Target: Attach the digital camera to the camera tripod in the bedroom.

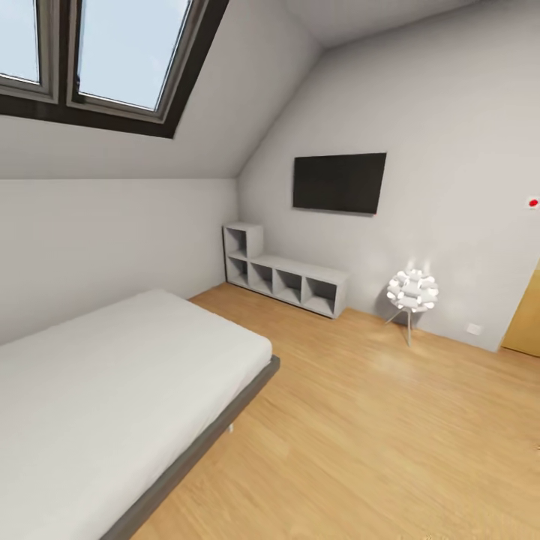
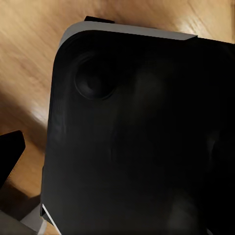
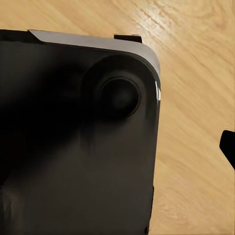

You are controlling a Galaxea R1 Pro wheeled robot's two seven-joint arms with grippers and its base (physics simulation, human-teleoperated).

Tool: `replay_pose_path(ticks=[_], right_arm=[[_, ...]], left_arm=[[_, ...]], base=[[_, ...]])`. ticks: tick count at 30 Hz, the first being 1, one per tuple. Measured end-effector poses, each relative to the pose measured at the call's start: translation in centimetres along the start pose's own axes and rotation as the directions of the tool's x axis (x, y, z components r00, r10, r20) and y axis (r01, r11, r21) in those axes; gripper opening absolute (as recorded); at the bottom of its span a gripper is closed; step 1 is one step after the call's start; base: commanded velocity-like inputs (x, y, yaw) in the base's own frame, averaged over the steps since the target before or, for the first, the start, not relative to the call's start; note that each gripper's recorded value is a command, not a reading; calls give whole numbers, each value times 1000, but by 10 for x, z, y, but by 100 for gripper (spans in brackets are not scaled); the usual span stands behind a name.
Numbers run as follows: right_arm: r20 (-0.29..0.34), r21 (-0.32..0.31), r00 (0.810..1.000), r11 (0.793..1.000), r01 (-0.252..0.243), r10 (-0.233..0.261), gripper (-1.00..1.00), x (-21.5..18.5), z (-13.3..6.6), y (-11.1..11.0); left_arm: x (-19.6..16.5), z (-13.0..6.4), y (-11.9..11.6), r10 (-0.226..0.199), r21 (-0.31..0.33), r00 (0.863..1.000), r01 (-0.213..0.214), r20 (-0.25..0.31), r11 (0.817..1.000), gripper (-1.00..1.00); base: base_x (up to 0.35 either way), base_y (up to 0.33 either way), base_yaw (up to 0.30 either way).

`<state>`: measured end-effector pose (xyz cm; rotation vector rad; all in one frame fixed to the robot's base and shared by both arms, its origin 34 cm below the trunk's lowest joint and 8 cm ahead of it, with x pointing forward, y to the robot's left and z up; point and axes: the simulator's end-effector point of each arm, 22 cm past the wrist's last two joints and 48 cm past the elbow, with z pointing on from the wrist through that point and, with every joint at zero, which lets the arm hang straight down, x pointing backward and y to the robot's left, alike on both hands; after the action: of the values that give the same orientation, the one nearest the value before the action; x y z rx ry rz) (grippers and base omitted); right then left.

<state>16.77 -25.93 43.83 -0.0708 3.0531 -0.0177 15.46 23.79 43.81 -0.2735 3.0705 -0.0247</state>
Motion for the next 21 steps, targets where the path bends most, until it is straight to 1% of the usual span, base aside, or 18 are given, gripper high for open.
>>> replay_pose_path(ticks=[21], right_arm=[[0, 0, 1000, 1000, 0, 0, 100, 0, 0, 0]], left_arm=[[0, 0, 0, 0, 0, 1000, 0, 0, 1000, 100]], base=[[0, 0, -285]])
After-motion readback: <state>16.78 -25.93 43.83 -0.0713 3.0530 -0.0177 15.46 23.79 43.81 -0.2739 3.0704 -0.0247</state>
